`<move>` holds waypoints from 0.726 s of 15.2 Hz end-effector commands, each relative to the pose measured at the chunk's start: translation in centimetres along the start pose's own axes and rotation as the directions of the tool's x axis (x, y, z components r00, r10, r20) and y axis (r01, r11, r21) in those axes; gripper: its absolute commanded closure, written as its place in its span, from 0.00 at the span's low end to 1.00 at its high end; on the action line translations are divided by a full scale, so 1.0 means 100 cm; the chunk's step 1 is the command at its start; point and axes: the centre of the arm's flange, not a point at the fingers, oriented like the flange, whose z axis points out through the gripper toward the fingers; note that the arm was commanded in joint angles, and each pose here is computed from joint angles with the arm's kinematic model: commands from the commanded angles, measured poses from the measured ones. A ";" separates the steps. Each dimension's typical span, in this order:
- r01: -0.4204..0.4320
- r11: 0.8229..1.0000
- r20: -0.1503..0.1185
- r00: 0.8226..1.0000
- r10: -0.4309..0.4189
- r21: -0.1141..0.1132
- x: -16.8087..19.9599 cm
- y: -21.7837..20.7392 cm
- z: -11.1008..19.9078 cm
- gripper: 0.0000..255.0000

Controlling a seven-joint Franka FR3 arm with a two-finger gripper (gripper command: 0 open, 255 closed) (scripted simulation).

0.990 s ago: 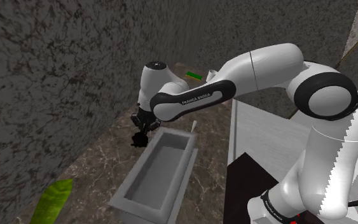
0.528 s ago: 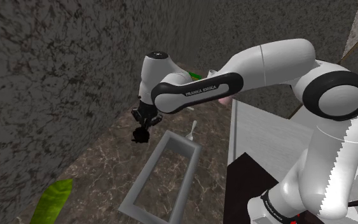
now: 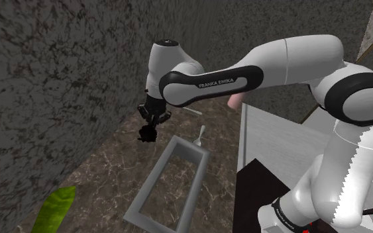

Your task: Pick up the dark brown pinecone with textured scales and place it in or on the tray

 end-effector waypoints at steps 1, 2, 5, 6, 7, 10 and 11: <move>0.000 1.000 0.000 1.000 0.000 0.000 0.000 0.000 -0.010 1.00; 0.000 1.000 0.000 1.000 0.000 0.000 0.000 0.000 -0.016 1.00; 0.000 1.000 0.000 1.000 0.000 0.000 0.001 -0.001 -0.031 1.00; 0.000 1.000 0.000 1.000 0.000 0.000 0.001 -0.001 -0.037 1.00; 0.000 1.000 0.000 1.000 0.000 0.000 0.001 -0.001 -0.042 1.00; 0.000 1.000 0.000 1.000 0.000 0.000 0.001 -0.001 -0.056 1.00; 0.000 1.000 0.000 1.000 0.000 0.000 -0.008 0.008 -0.055 1.00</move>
